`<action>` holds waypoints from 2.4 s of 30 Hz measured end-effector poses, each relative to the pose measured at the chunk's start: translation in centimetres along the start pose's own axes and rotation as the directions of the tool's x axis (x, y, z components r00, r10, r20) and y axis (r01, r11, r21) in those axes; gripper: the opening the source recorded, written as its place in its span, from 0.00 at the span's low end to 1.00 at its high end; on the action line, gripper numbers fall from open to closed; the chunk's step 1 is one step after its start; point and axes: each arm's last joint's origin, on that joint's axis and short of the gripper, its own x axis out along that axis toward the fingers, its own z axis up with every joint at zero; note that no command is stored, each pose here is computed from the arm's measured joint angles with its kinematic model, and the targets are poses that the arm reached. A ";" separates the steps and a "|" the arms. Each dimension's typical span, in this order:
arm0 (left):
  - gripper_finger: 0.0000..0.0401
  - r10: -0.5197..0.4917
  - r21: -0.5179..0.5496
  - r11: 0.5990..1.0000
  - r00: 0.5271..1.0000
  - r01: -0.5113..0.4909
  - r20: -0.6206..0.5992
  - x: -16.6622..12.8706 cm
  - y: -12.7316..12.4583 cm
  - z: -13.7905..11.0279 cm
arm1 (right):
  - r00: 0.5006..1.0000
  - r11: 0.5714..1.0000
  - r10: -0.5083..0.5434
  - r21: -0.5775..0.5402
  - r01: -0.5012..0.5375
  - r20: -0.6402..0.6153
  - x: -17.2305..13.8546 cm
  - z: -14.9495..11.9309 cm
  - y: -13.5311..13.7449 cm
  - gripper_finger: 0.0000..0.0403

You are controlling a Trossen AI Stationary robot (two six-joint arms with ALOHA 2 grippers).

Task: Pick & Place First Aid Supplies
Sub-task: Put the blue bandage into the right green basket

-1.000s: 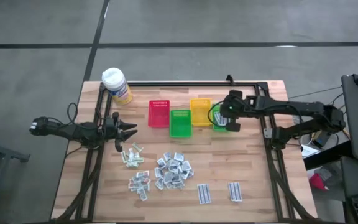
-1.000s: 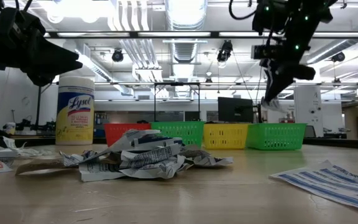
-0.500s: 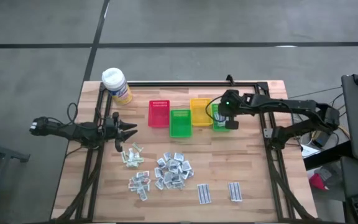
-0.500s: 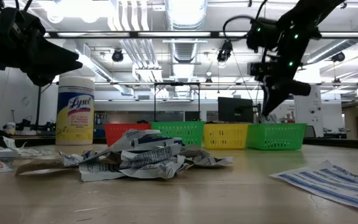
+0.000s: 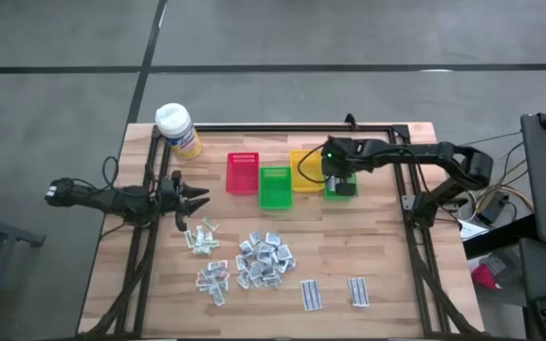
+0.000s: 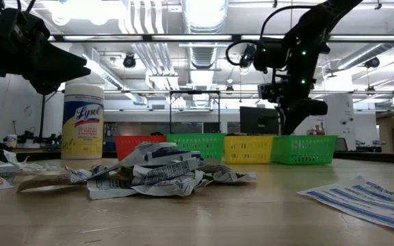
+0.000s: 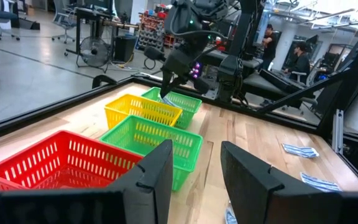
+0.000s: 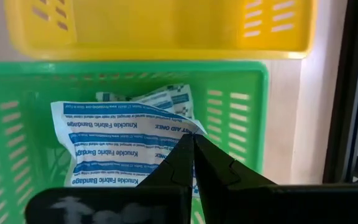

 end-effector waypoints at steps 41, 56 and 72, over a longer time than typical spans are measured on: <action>0.33 0.000 0.000 1.000 1.000 0.000 0.000 0.0 0.0 0.0 | 0.997 1.000 0.006 -0.014 -0.007 -0.073 -1.2 -0.1 -0.3 0.32; 0.33 0.000 0.000 1.000 1.000 0.000 0.000 0.0 0.0 0.0 | 0.998 0.998 -0.002 0.058 0.006 -0.063 -6.7 2.2 -2.7 0.37; 0.33 0.000 0.000 1.000 1.000 0.000 0.000 0.0 0.0 0.0 | 0.975 0.951 0.221 0.220 -0.216 0.001 -13.4 0.9 -1.0 0.37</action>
